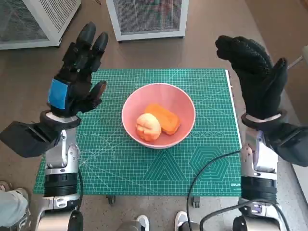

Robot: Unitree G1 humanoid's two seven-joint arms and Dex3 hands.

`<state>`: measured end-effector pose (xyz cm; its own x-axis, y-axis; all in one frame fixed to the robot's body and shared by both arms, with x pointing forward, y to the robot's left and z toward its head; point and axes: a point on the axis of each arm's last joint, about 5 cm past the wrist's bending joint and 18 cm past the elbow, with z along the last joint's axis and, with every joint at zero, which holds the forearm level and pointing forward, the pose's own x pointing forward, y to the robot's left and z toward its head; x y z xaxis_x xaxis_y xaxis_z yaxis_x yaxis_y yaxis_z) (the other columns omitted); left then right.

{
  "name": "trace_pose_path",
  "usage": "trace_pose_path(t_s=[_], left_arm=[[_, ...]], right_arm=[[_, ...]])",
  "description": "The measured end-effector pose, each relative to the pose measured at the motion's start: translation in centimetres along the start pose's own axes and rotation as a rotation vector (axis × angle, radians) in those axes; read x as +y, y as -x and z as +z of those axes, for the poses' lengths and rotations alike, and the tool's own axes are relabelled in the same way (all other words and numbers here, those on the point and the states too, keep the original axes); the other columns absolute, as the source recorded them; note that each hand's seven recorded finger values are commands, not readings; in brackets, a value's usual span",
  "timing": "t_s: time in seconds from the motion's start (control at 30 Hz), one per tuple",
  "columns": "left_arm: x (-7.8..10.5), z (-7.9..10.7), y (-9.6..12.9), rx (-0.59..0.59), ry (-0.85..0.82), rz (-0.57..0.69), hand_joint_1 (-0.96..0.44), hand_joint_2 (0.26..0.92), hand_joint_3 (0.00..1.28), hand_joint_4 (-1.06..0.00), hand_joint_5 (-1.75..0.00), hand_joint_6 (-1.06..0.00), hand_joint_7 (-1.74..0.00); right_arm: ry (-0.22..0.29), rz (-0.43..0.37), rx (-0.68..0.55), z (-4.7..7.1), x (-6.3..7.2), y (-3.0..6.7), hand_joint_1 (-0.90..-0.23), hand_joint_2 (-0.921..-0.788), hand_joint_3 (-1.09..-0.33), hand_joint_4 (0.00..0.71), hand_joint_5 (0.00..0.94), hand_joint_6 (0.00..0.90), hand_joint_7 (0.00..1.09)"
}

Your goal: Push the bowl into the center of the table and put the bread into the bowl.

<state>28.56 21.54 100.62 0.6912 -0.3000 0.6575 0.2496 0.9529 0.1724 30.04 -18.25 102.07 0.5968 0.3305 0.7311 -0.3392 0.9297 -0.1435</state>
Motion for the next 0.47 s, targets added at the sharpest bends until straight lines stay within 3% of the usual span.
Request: trace_pose_path(t_s=[0.47], left_arm=[[-0.02, -0.13, 0.29, 0.016, -0.006, -0.023, -0.68, 0.921, 0.50, -0.20, 0.00, -0.21, -0.02]], right_arm=[[-0.007, -0.005, 0.014, 0.02, -0.01, -0.07, -0.632, -0.921, -0.807, 0.174, 0.000, 0.137, 0.16]])
